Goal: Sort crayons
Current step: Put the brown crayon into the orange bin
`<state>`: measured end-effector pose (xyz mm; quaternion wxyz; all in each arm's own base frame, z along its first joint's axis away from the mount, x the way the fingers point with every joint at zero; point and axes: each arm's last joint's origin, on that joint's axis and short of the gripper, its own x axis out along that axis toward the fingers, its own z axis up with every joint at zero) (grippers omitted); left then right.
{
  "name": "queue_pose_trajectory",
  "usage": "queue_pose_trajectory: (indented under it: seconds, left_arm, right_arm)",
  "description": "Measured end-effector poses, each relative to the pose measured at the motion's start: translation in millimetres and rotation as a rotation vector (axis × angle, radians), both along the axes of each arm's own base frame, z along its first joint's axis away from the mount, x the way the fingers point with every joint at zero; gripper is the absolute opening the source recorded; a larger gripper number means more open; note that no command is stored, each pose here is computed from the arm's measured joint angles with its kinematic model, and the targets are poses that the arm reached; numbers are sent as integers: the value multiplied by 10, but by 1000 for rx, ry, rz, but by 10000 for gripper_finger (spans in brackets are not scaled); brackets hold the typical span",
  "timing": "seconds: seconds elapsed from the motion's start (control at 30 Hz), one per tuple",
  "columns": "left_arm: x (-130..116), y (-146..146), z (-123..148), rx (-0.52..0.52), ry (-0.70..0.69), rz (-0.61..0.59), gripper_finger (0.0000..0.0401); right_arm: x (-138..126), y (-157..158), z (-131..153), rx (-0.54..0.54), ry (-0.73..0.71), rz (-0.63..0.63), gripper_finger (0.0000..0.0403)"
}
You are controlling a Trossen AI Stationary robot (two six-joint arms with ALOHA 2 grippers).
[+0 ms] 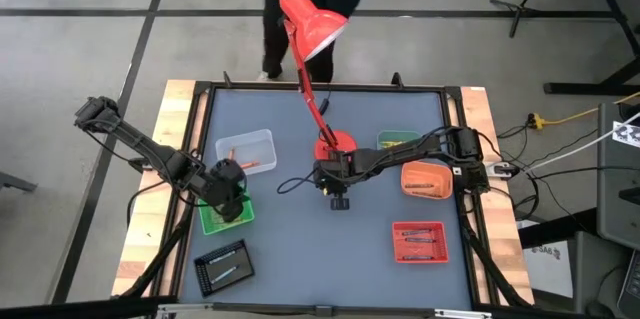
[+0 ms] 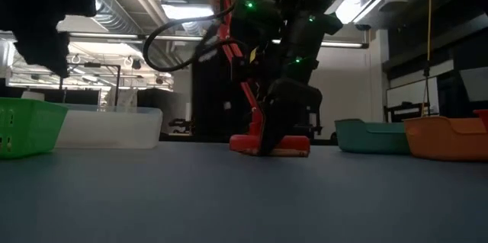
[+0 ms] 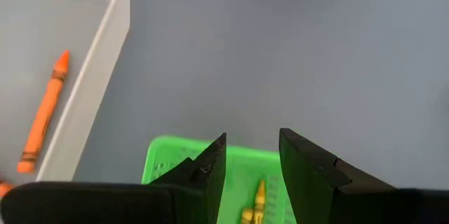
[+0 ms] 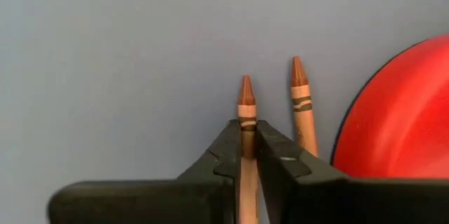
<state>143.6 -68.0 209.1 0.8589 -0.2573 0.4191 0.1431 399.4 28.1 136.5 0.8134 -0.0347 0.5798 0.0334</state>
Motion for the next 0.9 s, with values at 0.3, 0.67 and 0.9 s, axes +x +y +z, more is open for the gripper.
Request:
queue_pose_trajectory:
  seconds: [0.3, 0.67, 0.9]
  left_arm:
    - [176, -54, 200, 94, -296, -44, 103]
    - [135, 96, 626, 314, -625, -206, 47]
    - [-55, 318, 745, 414, -663, -205, 23]
  right_arm:
    - [-4, 4, -2, 13, 4, 4, 7]
    - [-64, 33, 129, 70, 4, 2, 7]
    - [-150, 40, 435, 148, -33, -23, 11]
